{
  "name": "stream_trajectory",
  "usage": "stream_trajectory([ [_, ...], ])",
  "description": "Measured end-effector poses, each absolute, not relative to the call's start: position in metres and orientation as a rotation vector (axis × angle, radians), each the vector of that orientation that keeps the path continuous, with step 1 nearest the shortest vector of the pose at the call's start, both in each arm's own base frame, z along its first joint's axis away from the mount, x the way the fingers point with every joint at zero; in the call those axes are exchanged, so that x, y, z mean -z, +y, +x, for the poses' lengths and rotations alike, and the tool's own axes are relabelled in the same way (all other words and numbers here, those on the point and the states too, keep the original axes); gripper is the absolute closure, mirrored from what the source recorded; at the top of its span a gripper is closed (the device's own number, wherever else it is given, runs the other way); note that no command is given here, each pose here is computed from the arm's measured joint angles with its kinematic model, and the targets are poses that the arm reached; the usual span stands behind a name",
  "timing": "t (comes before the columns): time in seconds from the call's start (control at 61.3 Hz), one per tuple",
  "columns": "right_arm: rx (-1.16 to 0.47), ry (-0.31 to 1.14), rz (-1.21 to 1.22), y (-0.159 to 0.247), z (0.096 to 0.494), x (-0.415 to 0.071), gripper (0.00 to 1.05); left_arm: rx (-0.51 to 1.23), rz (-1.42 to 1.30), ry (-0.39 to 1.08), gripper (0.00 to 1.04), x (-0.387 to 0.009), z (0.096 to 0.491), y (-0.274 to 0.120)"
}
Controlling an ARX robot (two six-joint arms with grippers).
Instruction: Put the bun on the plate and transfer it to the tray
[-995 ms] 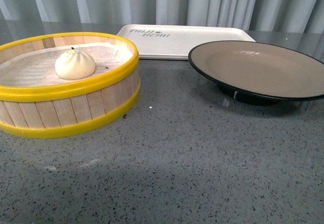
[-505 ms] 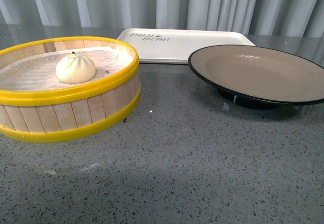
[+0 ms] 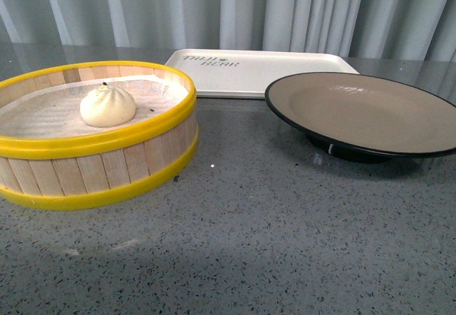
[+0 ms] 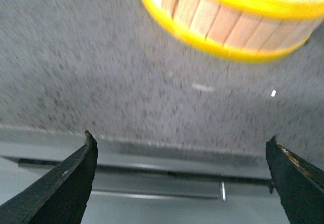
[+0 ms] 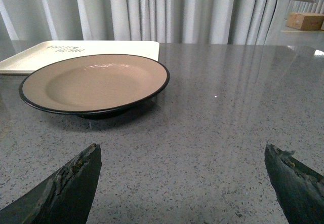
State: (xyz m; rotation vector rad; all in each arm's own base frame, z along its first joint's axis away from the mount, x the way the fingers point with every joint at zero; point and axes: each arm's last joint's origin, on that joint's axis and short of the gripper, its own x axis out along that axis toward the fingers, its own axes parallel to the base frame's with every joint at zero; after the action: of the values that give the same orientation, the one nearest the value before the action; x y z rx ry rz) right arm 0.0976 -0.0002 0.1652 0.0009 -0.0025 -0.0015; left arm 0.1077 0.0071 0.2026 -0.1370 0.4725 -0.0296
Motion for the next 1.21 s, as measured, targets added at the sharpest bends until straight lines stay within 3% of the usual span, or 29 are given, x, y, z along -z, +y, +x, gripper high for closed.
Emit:
stream_trajectory([
  [0.277, 0.002, -0.002, 0.001, 0.000, 0.098, -0.165, 0.08, 0.028, -0.104, 0.326, 0.07, -0.253, 0.147, 0.000],
  [0.603, 0.002, -0.002, 0.001, 0.000, 0.098, -0.165, 0.08, 0.204, -0.009, 0.281, 0.07, -0.305, 0.231, -0.073],
  [0.832, 0.002, -0.002, 0.001, 0.000, 0.098, -0.165, 0.08, 0.229, 0.103, 0.363, 0.07, -0.300, 0.283, -0.109],
  [1.207, 0.002, -0.002, 0.001, 0.000, 0.098, -0.165, 0.08, 0.172, 0.196, 0.484, 0.07, -0.273, 0.327, -0.119],
])
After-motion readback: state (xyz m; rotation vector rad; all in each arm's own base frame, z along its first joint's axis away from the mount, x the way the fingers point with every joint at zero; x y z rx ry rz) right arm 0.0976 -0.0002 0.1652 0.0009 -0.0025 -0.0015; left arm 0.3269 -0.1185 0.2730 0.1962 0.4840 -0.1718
